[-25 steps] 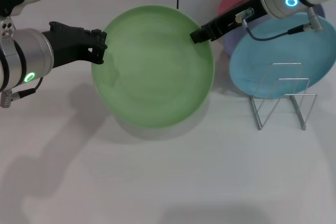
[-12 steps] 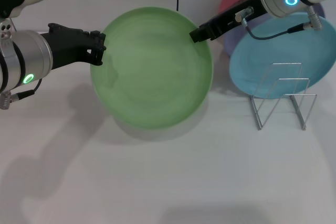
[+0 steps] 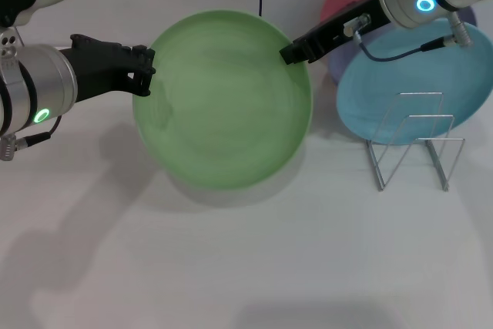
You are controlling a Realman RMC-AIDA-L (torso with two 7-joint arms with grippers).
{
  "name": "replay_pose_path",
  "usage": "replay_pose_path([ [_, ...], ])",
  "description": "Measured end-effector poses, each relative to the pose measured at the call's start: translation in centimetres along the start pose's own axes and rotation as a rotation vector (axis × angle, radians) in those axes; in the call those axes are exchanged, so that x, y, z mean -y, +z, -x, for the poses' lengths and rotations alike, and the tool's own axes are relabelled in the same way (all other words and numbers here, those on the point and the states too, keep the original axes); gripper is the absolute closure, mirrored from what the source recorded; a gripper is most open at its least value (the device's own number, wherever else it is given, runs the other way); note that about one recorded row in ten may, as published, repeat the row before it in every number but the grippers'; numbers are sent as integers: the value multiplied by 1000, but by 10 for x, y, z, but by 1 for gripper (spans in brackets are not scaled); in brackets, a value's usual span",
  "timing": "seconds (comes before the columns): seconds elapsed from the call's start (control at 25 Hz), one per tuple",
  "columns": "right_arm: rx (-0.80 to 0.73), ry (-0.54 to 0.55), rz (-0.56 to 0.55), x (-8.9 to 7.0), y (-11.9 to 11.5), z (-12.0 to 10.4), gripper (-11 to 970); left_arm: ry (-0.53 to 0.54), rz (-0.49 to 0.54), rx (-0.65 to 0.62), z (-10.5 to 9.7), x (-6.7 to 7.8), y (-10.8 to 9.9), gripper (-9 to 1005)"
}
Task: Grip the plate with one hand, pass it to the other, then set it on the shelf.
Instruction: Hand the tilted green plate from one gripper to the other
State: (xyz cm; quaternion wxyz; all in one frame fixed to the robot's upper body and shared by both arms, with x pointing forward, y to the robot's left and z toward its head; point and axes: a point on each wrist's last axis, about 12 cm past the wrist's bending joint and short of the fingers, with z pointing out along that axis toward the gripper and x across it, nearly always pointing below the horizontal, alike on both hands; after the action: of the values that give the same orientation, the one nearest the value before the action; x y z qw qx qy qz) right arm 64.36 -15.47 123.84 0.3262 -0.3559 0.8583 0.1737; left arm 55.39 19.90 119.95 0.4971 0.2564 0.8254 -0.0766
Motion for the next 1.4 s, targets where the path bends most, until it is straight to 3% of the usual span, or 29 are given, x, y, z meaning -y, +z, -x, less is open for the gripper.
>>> replay_pose_path([
  [0.48, -11, -23, -1, -4, 3, 1, 785, 3, -3, -7, 0, 0, 0, 863],
  [0.92, -45, -81, -59, -8, 8, 1, 934, 26, -75, 22, 6, 9, -1, 855],
  [1.08, -49, -89, -81, -9, 7, 2, 934, 27, -94, 33, 8, 11, -2, 852],
  [1.4, -59, -92, -94, -8, 8, 1, 933, 37, -119, 53, 9, 12, -5, 510],
])
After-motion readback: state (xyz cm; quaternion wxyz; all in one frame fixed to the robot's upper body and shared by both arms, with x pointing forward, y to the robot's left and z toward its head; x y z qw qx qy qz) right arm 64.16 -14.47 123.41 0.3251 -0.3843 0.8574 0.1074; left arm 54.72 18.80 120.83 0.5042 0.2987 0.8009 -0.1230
